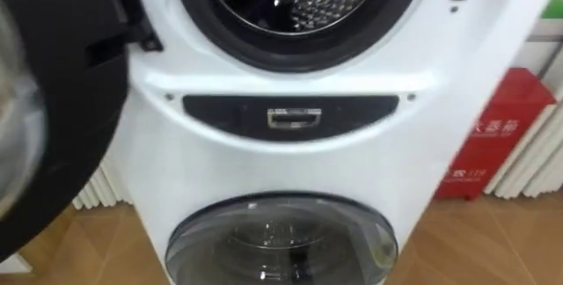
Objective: Pick clothes from washing machine
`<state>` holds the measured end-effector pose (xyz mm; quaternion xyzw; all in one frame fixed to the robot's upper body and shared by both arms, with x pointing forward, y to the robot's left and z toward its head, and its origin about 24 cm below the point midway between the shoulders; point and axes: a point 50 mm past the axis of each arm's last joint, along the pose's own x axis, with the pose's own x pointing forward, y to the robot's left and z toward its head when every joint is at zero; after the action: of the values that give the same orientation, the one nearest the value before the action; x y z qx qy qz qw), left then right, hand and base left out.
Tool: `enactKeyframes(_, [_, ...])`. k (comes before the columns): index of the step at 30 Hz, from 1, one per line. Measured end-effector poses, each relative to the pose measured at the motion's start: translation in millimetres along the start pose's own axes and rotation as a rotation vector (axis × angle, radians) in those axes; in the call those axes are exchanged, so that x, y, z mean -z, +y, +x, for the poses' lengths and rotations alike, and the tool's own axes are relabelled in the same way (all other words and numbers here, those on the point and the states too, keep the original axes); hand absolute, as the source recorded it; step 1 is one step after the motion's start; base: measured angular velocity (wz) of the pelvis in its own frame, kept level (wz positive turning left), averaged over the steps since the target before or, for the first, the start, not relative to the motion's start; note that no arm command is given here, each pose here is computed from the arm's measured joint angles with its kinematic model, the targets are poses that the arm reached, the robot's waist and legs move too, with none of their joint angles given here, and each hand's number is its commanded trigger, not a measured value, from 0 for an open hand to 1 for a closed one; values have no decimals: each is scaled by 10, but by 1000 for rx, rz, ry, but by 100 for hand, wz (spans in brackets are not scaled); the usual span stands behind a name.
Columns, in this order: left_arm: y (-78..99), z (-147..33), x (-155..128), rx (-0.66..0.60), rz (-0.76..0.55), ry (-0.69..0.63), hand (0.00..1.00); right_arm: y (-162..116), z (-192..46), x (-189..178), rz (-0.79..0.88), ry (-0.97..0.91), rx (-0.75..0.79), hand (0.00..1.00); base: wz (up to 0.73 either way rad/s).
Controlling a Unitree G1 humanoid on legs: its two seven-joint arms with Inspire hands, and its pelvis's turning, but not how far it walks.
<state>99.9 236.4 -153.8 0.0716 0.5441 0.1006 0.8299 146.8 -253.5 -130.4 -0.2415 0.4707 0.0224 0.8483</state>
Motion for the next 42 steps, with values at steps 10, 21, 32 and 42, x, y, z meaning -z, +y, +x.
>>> enactKeyframes(10, [79, -57, 295, -31, -82, 73, 0, 22, 9, -77, -33, -25, -12, 0, 10])
enactKeyframes(21, [177, -112, 493, -77, -168, 86, 0, 128, -22, -39, -71, -34, -44, 0, -9])
enactKeyframes(32, [246, -153, 629, -154, -239, 107, 0, 292, -154, 454, -35, 100, -34, 0, 15])
enactKeyframes(42, [574, -197, 605, -399, -737, 79, 0, 226, -195, 442, -47, 59, 25, 0, 8])
